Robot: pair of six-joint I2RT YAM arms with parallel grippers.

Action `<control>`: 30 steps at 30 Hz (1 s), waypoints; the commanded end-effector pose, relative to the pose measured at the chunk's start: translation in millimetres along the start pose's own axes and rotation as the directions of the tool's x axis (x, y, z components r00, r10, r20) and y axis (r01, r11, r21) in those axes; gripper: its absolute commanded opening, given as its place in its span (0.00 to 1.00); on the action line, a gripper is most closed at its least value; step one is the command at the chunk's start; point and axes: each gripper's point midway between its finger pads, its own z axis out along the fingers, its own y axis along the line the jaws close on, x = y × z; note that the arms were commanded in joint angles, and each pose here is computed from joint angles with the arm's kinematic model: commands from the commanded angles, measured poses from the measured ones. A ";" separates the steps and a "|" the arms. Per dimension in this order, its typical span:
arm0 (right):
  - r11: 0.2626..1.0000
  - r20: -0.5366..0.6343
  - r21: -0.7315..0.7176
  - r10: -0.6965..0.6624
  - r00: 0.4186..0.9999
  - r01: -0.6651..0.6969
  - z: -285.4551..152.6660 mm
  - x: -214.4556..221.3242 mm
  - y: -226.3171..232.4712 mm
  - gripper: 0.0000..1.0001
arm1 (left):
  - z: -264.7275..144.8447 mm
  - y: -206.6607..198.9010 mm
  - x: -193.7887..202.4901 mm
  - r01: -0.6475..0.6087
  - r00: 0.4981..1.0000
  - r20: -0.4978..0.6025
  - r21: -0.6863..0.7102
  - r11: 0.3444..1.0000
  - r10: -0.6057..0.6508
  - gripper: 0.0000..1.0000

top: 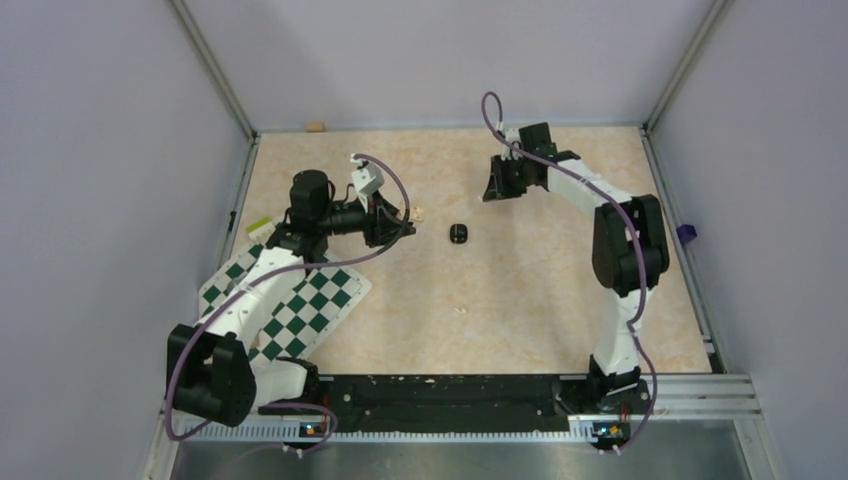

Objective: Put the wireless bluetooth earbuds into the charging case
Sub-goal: Adjust the earbud at the center of the board.

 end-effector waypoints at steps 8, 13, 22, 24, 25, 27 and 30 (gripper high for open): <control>0.762 0.248 0.223 -0.647 0.721 0.608 -103.7 -32.2 56.0 0.18 | 4.9 12.3 -2.9 0.006 1.000 0.028 -0.027 1.000 -0.005 0.00; 0.620 0.187 0.224 -0.785 0.591 0.752 -105.9 13.2 57.7 0.18 | 5.2 10.2 -5.0 0.029 0.999 0.034 -0.023 0.999 -0.028 0.00; 0.446 0.078 0.101 -0.895 0.440 0.889 -84.4 97.0 55.4 0.19 | 3.9 10.6 -6.2 0.025 0.999 0.038 -0.033 0.999 -0.024 0.00; 0.415 0.032 0.094 -0.910 0.414 0.905 -75.7 111.2 49.6 0.20 | 4.1 10.2 -5.9 0.025 0.999 0.038 -0.033 0.999 -0.024 0.00; 0.402 0.012 0.090 -0.915 0.403 0.911 -71.6 117.6 47.5 0.20 | 3.9 10.3 -5.8 0.025 0.999 0.038 -0.033 0.999 -0.024 0.00; 0.378 -0.016 0.096 -0.924 0.381 0.921 -64.3 124.7 43.4 0.20 | 3.6 10.5 -6.5 0.023 0.999 0.039 -0.034 0.999 -0.022 0.00; 0.362 -0.034 0.118 -0.929 0.368 0.925 -57.3 126.9 39.8 0.20 | 3.3 10.2 -6.7 0.020 0.999 0.040 -0.036 0.999 -0.019 0.00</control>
